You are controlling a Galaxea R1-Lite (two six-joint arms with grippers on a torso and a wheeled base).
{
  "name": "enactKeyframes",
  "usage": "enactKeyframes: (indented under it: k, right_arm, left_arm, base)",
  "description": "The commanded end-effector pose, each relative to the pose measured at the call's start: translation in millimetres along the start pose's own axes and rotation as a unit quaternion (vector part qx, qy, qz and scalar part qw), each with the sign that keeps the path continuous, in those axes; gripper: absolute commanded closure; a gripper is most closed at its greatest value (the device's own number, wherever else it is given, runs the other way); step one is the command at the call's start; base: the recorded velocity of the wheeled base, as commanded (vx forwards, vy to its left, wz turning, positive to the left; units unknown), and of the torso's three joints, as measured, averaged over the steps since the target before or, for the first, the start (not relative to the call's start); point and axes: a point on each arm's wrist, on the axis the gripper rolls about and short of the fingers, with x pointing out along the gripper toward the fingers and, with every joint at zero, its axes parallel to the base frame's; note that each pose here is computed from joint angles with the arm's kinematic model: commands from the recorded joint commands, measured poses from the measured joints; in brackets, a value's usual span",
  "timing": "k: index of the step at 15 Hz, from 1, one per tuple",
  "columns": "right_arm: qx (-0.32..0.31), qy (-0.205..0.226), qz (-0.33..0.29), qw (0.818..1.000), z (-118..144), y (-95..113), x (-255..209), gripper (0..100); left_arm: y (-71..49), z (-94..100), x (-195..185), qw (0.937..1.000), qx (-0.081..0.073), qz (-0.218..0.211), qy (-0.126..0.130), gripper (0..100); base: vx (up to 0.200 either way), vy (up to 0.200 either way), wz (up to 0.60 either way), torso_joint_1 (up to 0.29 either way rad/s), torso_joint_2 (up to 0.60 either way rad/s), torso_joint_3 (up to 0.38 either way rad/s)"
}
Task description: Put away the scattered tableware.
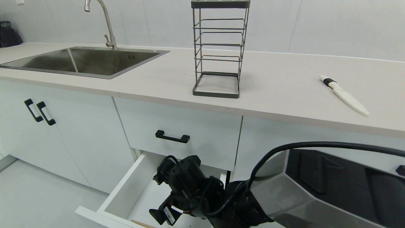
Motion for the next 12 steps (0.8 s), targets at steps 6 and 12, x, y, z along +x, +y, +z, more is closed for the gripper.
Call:
enactKeyframes:
  k: [6, 12]
  right_arm:
    - [-0.008, -0.099, 0.004, 0.995, -19, 14, -141, 0]
    - [0.001, -0.127, 0.0, 0.992, -58, 2, -238, 0]
  left_arm:
    - [0.0, 0.2, 0, 1.0, 0.0, 0.001, 0.0, 0]
    - [0.0, -0.2, 0, 1.0, 0.0, 0.0, 0.001, 0]
  base:
    - [0.0, 0.0, 0.0, 0.0, 0.0, 0.0]
    - [0.0, 0.0, 0.0, 0.0, 0.0, 0.0]
